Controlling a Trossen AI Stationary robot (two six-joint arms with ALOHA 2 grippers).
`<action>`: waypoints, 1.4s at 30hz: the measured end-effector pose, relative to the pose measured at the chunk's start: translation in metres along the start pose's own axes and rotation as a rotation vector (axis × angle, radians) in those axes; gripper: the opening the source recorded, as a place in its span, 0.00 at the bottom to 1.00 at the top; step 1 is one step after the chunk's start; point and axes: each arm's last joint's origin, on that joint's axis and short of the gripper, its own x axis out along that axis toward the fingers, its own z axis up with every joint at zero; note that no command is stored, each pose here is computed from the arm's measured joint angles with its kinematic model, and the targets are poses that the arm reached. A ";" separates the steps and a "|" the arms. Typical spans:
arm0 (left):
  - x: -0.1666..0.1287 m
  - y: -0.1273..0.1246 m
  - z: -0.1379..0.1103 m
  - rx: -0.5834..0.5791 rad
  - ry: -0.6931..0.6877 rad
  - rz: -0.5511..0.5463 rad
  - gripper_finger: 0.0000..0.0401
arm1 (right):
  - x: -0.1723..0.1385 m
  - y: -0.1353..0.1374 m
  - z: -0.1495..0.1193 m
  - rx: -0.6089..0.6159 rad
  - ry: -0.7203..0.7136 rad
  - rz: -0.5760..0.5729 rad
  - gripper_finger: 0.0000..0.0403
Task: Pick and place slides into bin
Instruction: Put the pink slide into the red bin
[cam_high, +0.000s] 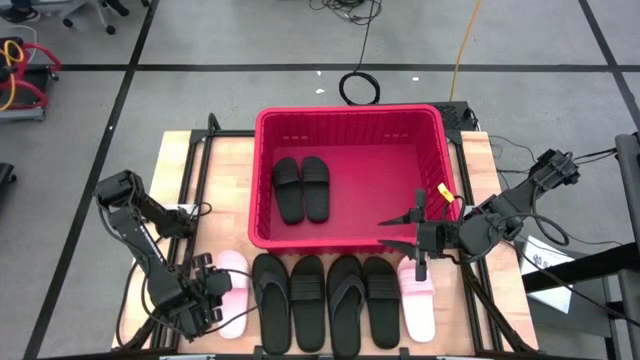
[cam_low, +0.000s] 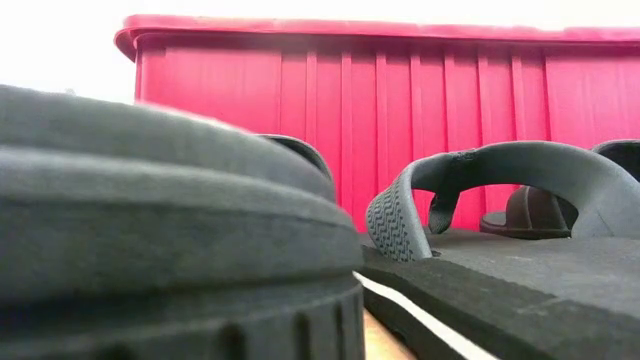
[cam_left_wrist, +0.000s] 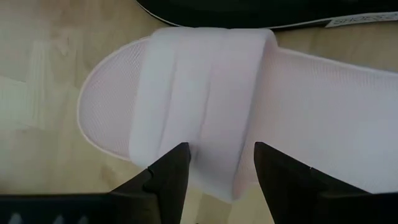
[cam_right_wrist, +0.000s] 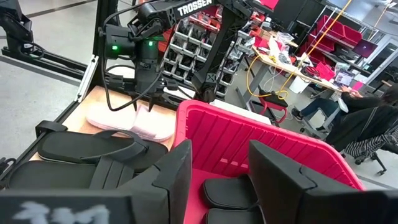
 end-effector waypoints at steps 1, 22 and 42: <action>0.000 0.001 0.000 0.001 0.002 0.013 0.48 | 0.000 0.000 0.000 0.000 0.000 0.000 0.36; 0.000 0.009 -0.002 0.000 0.004 0.097 0.48 | 0.000 0.000 0.000 0.000 0.000 0.000 0.36; 0.001 0.006 0.000 0.025 -0.030 0.071 0.48 | 0.000 0.000 0.000 -0.004 0.000 -0.001 0.36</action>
